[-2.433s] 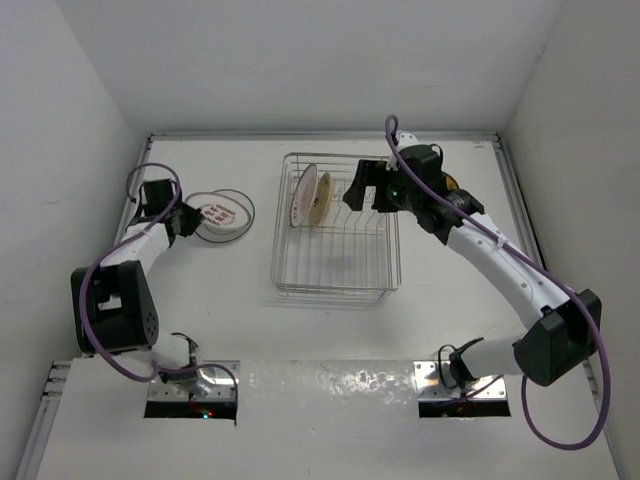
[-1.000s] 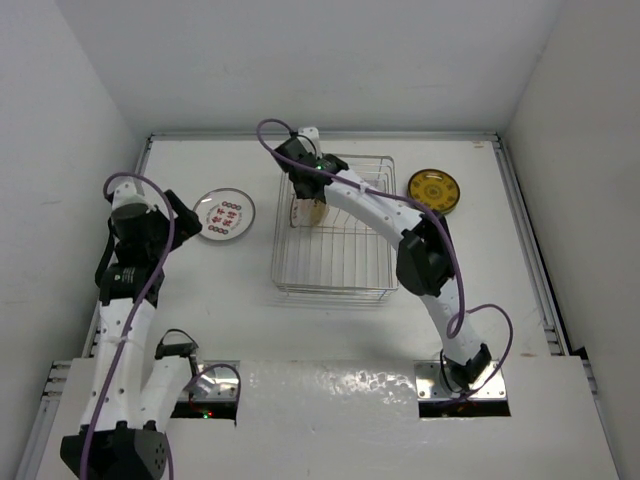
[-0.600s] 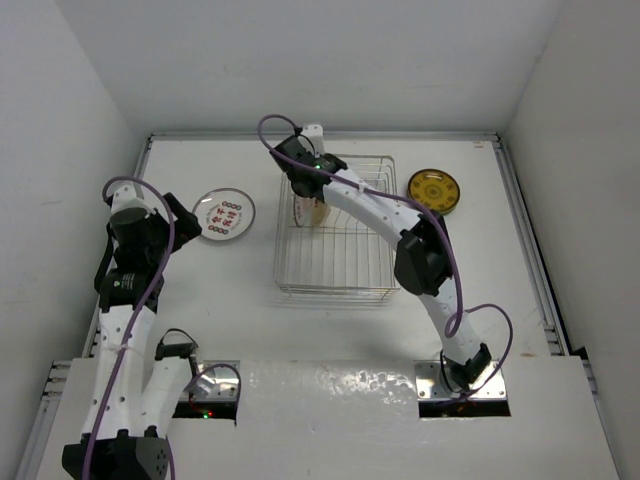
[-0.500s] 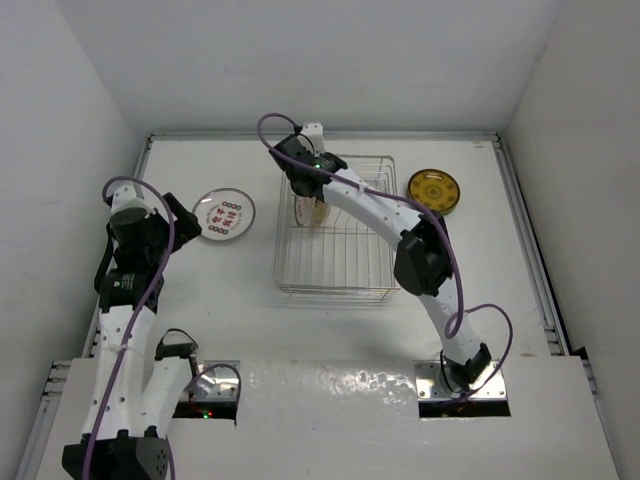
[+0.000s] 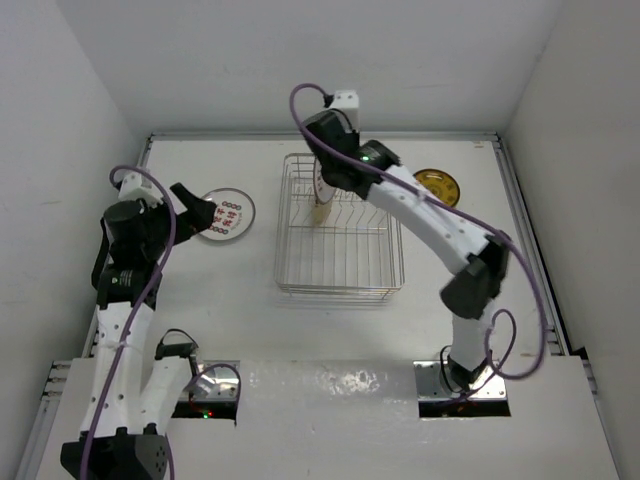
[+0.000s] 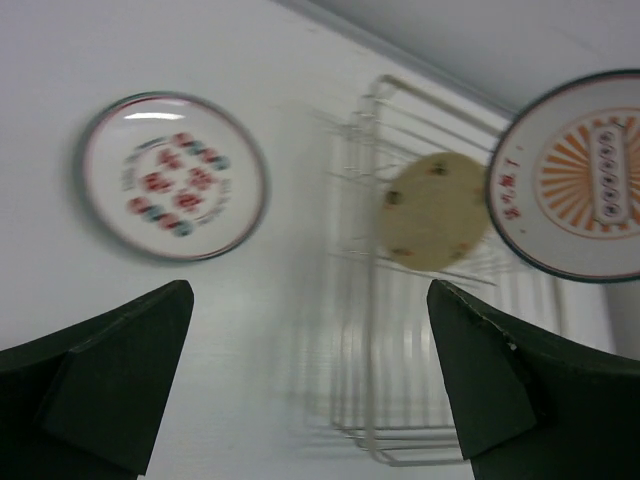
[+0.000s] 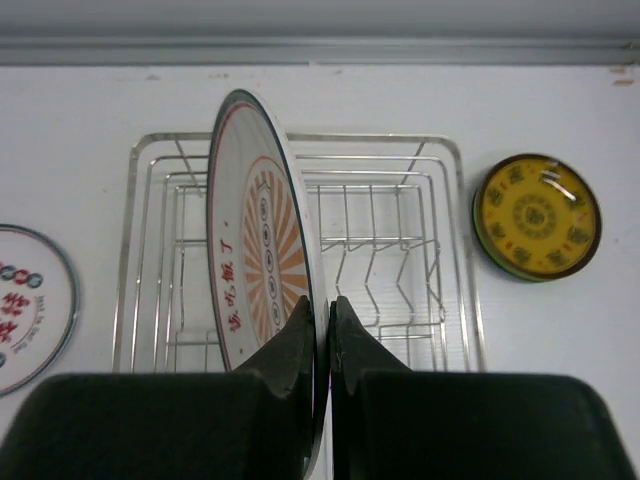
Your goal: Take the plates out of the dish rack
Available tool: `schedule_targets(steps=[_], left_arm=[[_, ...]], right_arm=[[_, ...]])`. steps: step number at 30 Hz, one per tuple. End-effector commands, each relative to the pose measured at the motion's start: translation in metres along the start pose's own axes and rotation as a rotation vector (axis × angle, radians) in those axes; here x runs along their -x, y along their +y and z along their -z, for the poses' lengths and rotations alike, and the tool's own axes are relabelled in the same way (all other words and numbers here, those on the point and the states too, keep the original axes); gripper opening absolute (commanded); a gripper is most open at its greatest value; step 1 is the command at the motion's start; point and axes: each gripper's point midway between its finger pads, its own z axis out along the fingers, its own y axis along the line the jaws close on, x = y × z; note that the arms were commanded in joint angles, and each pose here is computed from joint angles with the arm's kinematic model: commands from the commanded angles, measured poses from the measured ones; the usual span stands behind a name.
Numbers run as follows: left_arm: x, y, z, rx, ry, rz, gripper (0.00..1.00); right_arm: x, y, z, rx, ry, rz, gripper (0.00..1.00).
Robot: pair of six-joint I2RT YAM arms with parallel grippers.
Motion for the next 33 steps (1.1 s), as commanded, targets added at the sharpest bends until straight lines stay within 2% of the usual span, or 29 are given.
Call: schedule_targets(steps=[1,2,3,5,6,7,8,9,10,12,13,16,18,20,23,24,25,26,27,29,30,31,32,33], left_arm=[[0.031,-0.090,0.009,-0.440,-0.001,-0.019,1.00],[0.034,-0.112,0.016,-0.568,0.019,-0.009,1.00],[0.031,-0.117,0.009,-0.612,0.055,0.008,1.00],[0.033,-0.130,0.009,-0.682,0.075,0.034,1.00],[0.031,-0.130,0.004,-0.685,0.094,0.045,1.00],[0.031,-0.132,0.003,-0.688,0.102,0.048,1.00],[0.030,-0.136,0.005,-0.715,0.109,0.038,1.00],[0.031,-0.141,0.007,-0.750,0.109,0.024,1.00],[0.028,-0.148,0.012,-0.794,0.119,0.012,1.00],[0.023,-0.151,0.011,-0.811,0.140,0.009,0.98],[0.017,-0.155,0.014,-0.839,0.159,-0.003,0.98],[0.006,-0.162,0.015,-0.878,0.199,-0.013,0.93],[-0.001,-0.161,0.011,-0.873,0.216,-0.008,0.85],[-0.014,-0.165,0.008,-0.883,0.258,-0.010,0.70],[-0.023,-0.160,-0.002,-0.843,0.288,-0.001,0.55],[-0.024,-0.157,-0.007,-0.817,0.286,-0.001,0.47],[-0.021,-0.157,-0.008,-0.809,0.277,-0.006,0.35],[-0.019,-0.157,-0.010,-0.799,0.270,-0.008,0.09],[-0.016,-0.156,-0.012,-0.782,0.259,-0.004,0.00],[-0.007,-0.145,-0.021,-0.660,0.215,0.042,0.00],[-0.006,-0.136,-0.026,-0.589,0.210,0.085,0.00],[0.005,-0.118,-0.036,-0.459,0.141,0.118,0.00],[0.009,-0.105,-0.042,-0.376,0.120,0.148,0.00],[0.007,-0.076,-0.052,-0.216,0.104,0.210,0.00]], right_arm=[[0.040,-0.023,0.052,0.124,-0.111,-0.078,0.00],[0.045,-0.015,0.059,0.196,-0.133,-0.105,0.00],[0.042,0.002,0.069,0.341,-0.113,-0.101,0.00],[0.041,0.016,0.089,0.527,-0.132,-0.101,0.00],[0.038,0.030,0.104,0.684,-0.115,-0.101,0.00],[0.025,0.028,0.115,0.754,-0.103,-0.117,0.00],[0.041,0.027,0.121,0.827,-0.169,-0.170,0.00],[0.022,0.034,0.127,0.927,-0.118,-0.200,0.00],[0.041,0.030,0.144,1.000,-0.188,-0.248,0.00],[0.034,0.031,0.155,1.134,-0.165,-0.282,0.00],[0.047,0.030,0.166,1.188,-0.220,-0.303,0.00],[0.049,0.033,0.182,1.308,-0.241,-0.335,0.00],[0.046,0.038,0.185,1.358,-0.226,-0.363,0.00],[0.047,0.042,0.186,1.391,-0.235,-0.374,0.00],[0.046,0.046,0.185,1.420,-0.229,-0.386,0.00],[0.045,0.050,0.183,1.431,-0.219,-0.395,0.00],[0.043,0.052,0.180,1.432,-0.204,-0.397,0.00],[0.042,0.054,0.178,1.433,-0.194,-0.396,0.01],[0.039,0.055,0.171,1.422,-0.182,-0.397,0.11],[0.034,0.050,0.151,1.349,-0.150,-0.425,0.42],[0.021,0.046,0.137,1.284,-0.092,-0.430,0.78],[0.015,0.038,0.121,1.205,-0.066,-0.433,0.91],[0.007,0.030,0.108,1.113,-0.037,-0.434,0.99],[-0.011,0.009,0.078,0.893,0.010,-0.409,0.99]])
